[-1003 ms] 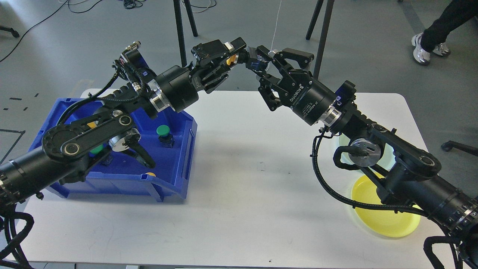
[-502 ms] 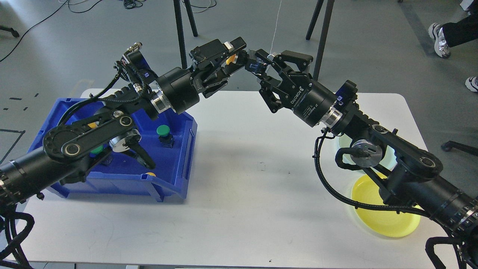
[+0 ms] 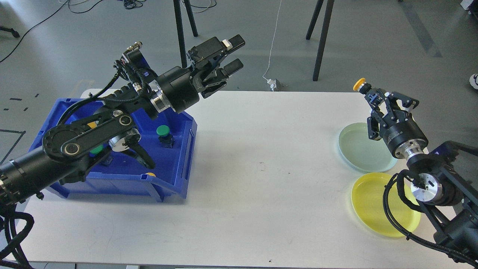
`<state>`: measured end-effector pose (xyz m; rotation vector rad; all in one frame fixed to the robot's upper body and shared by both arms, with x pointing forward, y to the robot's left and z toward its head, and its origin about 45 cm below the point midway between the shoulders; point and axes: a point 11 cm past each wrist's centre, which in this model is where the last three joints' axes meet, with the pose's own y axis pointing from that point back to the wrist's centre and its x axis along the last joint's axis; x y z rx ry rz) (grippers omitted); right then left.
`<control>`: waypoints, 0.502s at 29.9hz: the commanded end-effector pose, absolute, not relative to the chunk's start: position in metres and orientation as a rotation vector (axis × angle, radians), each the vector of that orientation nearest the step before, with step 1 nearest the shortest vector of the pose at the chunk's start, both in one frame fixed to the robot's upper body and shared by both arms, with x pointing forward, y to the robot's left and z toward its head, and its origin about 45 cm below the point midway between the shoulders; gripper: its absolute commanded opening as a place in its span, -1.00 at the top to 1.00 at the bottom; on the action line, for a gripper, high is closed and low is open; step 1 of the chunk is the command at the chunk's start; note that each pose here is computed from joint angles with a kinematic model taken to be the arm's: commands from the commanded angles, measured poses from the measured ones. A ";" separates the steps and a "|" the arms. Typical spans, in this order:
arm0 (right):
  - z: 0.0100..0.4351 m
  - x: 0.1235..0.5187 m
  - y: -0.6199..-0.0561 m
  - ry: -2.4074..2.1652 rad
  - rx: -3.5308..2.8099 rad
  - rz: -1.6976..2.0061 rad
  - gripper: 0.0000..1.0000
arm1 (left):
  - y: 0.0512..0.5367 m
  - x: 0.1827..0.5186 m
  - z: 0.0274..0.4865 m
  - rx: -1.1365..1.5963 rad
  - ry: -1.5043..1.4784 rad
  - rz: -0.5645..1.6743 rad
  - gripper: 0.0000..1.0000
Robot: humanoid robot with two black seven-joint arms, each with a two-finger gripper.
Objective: Pass button and place on color plate
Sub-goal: 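Open the left gripper and pull the right gripper away with the button, then lower the button onto the yellow plate and open the right gripper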
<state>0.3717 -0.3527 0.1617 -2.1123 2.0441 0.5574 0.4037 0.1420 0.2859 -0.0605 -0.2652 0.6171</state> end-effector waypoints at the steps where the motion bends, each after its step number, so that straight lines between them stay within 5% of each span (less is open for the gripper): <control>1: 0.145 0.339 -0.379 2.156 -2.108 0.585 0.99 | 0.142 0.404 0.286 -0.061 -0.265 0.617 -0.63; 15: 0.121 0.213 -0.423 2.308 -2.125 0.696 0.97 | 0.142 0.404 0.287 -0.065 -0.260 0.619 -0.63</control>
